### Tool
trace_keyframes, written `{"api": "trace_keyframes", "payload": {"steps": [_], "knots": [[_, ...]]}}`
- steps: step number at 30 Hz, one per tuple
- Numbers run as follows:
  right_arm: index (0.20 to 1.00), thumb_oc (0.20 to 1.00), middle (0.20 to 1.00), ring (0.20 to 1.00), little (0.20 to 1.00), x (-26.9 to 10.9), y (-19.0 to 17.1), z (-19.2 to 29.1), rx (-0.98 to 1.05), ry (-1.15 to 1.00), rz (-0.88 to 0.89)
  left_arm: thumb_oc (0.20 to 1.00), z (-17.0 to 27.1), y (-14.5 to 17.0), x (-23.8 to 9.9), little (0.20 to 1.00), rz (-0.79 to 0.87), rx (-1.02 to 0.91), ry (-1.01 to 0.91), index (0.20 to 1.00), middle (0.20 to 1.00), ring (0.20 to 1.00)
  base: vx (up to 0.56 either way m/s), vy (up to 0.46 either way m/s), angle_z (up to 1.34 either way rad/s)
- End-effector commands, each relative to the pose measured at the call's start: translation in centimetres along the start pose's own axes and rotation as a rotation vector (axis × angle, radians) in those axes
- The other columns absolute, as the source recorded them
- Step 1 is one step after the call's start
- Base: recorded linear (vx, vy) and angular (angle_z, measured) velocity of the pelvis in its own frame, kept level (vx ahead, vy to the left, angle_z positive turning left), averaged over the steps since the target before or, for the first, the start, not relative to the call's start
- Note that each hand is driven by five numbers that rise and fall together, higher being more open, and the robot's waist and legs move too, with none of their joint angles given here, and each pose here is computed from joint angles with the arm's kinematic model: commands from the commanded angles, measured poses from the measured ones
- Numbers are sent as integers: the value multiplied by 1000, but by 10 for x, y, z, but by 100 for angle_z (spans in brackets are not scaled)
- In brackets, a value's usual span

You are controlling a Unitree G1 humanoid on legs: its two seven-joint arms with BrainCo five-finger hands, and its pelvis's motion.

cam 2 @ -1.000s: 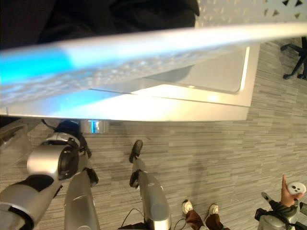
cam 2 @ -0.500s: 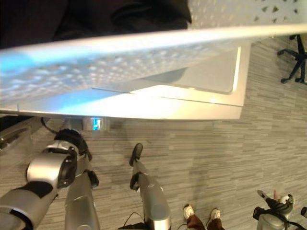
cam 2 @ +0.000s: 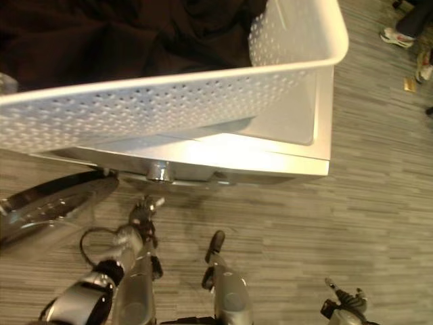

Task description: Grab the laundry basket,head to the washer,open it,put in the laundry and shut it.

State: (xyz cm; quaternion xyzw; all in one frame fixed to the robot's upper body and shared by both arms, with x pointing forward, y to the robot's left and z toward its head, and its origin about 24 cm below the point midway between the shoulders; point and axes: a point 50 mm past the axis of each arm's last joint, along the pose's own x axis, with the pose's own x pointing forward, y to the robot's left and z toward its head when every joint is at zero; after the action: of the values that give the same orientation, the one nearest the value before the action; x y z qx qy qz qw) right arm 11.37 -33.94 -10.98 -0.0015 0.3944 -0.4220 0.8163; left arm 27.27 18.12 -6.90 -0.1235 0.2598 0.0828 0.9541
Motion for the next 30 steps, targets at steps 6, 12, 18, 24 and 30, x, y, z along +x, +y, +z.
{"api": "trace_keyframes", "payload": {"steps": [6, 12, 18, 24, 30], "knots": [[1000, 1000, 1000, 1000, 1000, -5, 7, -13, 9, 31, 73, 1000, -52, 19, -21, 1000, 23, 97, 142, 1000, 1000, 1000, 70, -8, -1], [1000, 1000, 1000, 1000, 1000, -11, 11, -31, -13, 84, 102, 1000, -87, 46, -44, 1000, 120, 98, 249, 1000, 1000, 1000, 47, -9, 6], [1000, 1000, 1000, 1000, 1000, -22, 19, -64, -110, 209, 158, 1000, -131, 80, -79, 1000, 275, 75, 406, 1000, 1000, 1000, 87, -33, 11], [1000, 1000, 1000, 1000, 1000, -33, 23, -87, -124, 294, 199, 1000, -153, 95, -102, 1000, 335, 108, 504, 1000, 1000, 1000, 44, -28, 6], [1000, 1000, 1000, 1000, 1000, -43, 15, -110, -68, 387, 170, 1000, -170, 106, -123, 1000, 396, 111, 594, 1000, 1000, 1000, 7, -25, 8]]}}
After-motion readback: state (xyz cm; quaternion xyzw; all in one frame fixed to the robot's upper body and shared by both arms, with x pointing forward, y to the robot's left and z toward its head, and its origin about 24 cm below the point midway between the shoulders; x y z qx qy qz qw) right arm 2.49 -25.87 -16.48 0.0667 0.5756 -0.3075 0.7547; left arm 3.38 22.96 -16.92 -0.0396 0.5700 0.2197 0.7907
